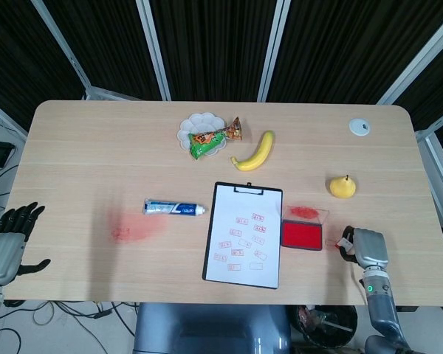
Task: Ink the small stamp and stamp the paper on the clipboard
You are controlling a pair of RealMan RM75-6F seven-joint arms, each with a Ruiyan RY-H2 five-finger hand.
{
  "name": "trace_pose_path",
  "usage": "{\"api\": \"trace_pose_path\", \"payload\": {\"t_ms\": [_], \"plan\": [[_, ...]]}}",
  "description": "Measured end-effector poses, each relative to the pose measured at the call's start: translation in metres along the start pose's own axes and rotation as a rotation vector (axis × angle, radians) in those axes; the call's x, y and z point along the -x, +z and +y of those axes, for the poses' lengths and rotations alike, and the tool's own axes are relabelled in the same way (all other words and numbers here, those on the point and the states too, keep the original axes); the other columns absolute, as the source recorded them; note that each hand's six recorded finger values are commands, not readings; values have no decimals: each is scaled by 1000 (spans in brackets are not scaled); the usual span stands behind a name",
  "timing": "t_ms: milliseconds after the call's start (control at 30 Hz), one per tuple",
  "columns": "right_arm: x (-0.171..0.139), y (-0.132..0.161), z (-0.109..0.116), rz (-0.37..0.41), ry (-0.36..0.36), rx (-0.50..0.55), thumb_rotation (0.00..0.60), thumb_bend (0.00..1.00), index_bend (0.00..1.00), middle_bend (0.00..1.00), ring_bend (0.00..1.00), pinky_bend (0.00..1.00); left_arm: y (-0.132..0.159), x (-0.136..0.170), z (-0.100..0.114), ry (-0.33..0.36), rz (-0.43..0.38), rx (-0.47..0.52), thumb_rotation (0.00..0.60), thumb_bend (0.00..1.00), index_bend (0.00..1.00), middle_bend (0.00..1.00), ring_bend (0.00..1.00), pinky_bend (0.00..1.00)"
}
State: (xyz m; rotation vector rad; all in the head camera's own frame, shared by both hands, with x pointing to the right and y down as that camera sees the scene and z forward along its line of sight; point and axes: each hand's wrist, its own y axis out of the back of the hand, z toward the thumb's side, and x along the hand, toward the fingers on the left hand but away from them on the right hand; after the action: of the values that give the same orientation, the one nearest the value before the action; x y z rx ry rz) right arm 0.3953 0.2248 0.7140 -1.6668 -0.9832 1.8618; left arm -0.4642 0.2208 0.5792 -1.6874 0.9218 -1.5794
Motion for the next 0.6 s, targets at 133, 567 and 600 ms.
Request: {"api": "trace_pose_path", "payload": {"t_ms": [133,567,600], "plan": [[0,-1,0,-6,3,0,600,401,753,578,685,725,0,0,0,0,1,-1,600,18,0,0,0,0],[0,-6,-1,-39,18,2,600,303,705,543,653,725,0,0,1,1,2,3,600,18,0,0,0,0],[1,-7,-1,-41,18,1,600,300,703,541,651,725,0,0,1,2,2,3,600,18,0,0,0,0]]}}
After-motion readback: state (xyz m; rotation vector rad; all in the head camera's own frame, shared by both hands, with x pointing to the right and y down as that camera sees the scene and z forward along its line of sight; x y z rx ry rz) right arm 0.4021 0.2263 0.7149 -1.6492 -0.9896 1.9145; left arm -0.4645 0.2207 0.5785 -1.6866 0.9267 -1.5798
